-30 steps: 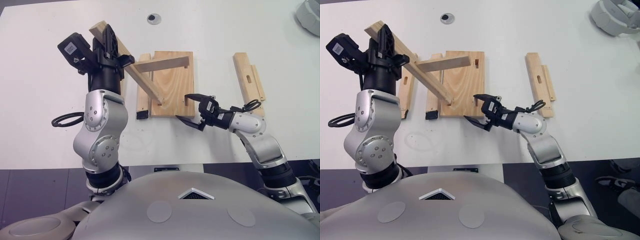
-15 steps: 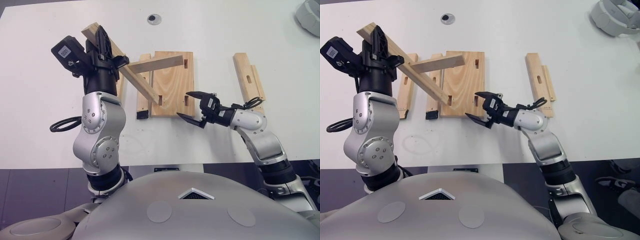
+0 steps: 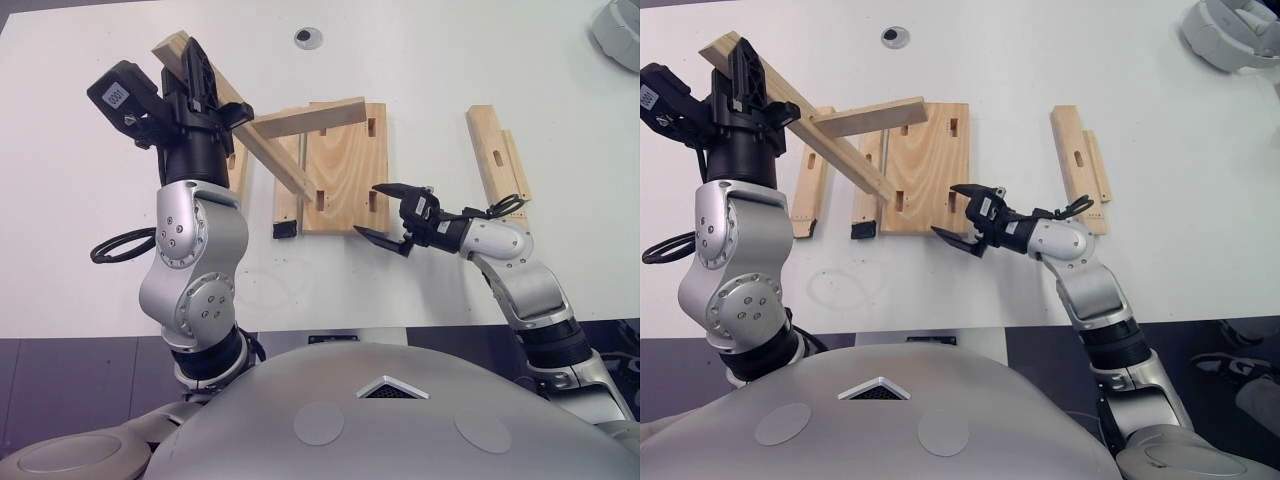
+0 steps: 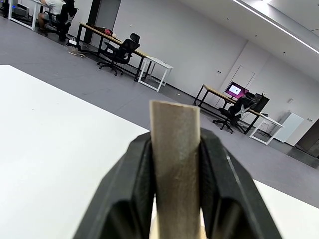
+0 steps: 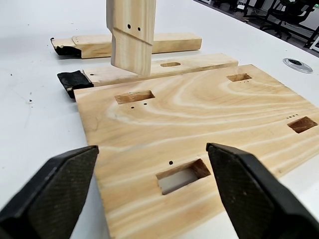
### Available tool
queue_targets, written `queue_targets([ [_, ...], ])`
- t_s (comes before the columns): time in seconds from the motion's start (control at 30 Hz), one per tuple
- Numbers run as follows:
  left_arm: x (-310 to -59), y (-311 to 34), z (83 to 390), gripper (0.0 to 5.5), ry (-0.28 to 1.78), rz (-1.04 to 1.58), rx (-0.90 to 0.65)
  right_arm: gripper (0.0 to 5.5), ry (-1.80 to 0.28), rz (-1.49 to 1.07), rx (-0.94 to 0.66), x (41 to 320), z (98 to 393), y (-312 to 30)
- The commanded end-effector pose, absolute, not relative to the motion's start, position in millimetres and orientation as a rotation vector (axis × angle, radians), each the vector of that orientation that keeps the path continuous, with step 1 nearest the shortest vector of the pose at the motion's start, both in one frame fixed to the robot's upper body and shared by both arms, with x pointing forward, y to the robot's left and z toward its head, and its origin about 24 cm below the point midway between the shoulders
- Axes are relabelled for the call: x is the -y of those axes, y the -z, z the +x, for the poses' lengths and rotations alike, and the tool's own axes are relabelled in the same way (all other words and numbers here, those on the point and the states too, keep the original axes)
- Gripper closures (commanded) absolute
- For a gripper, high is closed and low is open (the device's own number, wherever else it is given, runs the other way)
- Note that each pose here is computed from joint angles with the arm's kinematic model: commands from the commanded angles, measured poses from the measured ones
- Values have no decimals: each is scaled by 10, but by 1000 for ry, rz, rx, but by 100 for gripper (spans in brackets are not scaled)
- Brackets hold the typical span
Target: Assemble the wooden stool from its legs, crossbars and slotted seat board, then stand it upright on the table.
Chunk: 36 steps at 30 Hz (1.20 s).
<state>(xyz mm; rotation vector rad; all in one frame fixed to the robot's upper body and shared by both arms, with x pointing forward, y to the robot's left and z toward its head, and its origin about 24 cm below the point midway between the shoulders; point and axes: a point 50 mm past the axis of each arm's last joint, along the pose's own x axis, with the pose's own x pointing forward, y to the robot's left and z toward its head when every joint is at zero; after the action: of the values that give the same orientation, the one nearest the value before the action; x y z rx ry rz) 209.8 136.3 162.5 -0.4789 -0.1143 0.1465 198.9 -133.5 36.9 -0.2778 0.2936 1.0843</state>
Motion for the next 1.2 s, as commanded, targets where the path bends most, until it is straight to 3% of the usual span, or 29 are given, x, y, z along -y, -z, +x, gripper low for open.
queue_targets([
  [0.03,-1279,-1573,2066,448,-149,-566,96,146,-1095,-275,-317,1370,1990,-348],
  [0.43,-1182,-1369,2002,448,-181,-599,103,146,-1144,-298,-337,1438,2065,-370],
  [1.2,-1131,-1538,2010,448,-184,-582,238,146,-1182,-288,-346,1379,2049,-350],
])
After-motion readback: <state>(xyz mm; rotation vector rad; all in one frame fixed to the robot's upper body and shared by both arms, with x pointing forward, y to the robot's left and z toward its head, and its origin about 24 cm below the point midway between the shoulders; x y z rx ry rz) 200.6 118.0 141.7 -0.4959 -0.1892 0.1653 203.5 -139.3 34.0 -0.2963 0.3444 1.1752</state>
